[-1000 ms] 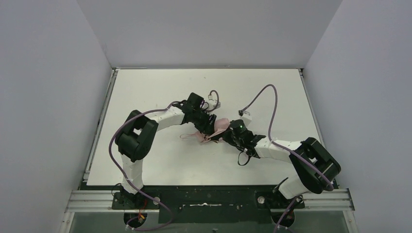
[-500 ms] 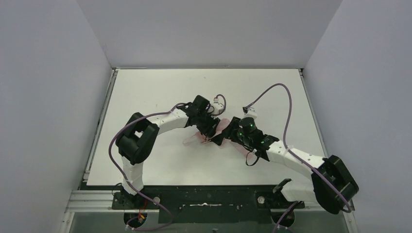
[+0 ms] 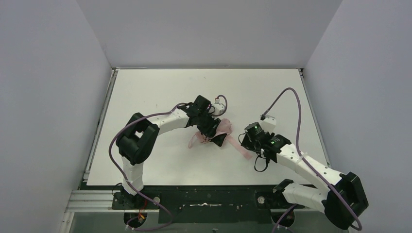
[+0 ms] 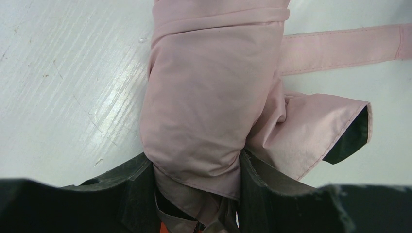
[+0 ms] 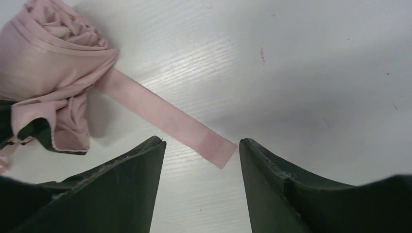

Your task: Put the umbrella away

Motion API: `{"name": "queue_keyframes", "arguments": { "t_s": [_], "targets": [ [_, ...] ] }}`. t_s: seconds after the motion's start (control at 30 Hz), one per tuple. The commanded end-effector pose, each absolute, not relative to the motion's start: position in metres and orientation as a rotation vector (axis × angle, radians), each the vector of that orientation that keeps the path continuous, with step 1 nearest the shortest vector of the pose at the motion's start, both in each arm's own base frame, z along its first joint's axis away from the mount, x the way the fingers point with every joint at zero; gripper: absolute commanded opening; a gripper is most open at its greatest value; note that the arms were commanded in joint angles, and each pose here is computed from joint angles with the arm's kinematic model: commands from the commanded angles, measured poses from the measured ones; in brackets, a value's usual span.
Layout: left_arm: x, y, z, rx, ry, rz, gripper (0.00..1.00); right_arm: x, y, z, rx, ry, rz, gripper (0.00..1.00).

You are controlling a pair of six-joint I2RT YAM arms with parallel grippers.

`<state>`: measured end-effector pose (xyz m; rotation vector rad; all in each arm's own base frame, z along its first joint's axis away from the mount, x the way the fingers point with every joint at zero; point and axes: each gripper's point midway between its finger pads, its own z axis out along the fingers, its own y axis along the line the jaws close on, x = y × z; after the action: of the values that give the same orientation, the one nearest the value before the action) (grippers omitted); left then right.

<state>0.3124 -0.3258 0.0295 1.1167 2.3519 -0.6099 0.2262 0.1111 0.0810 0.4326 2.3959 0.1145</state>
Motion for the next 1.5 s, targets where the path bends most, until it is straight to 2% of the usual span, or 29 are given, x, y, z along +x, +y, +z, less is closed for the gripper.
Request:
{"name": "queue_keyframes", "arguments": {
  "t_s": [0.0,0.2,1.0,1.27,1.47],
  "targets": [
    [0.309,-0.295,0.007,1.165,2.449,-0.432,0.00,0.229,0.108,0.079,0.502,2.433,0.024,0.58],
    [0.309,-0.296,0.008,1.167,2.445,-0.432,0.00,0.222,0.115,0.062,0.520,2.530,0.002,0.53],
    [0.309,-0.298,0.011,1.181,2.438,-0.443,0.00,0.204,0.111,-0.003,0.520,2.679,-0.127,0.51],
    [0.310,-0.297,0.012,1.185,2.435,-0.432,0.00,0.193,0.108,-0.020,0.505,2.734,-0.165,0.39],
    [0.311,-0.296,0.011,1.186,2.438,-0.422,0.00,0.184,0.106,-0.028,0.484,2.770,-0.170,0.22]
  ]
}}
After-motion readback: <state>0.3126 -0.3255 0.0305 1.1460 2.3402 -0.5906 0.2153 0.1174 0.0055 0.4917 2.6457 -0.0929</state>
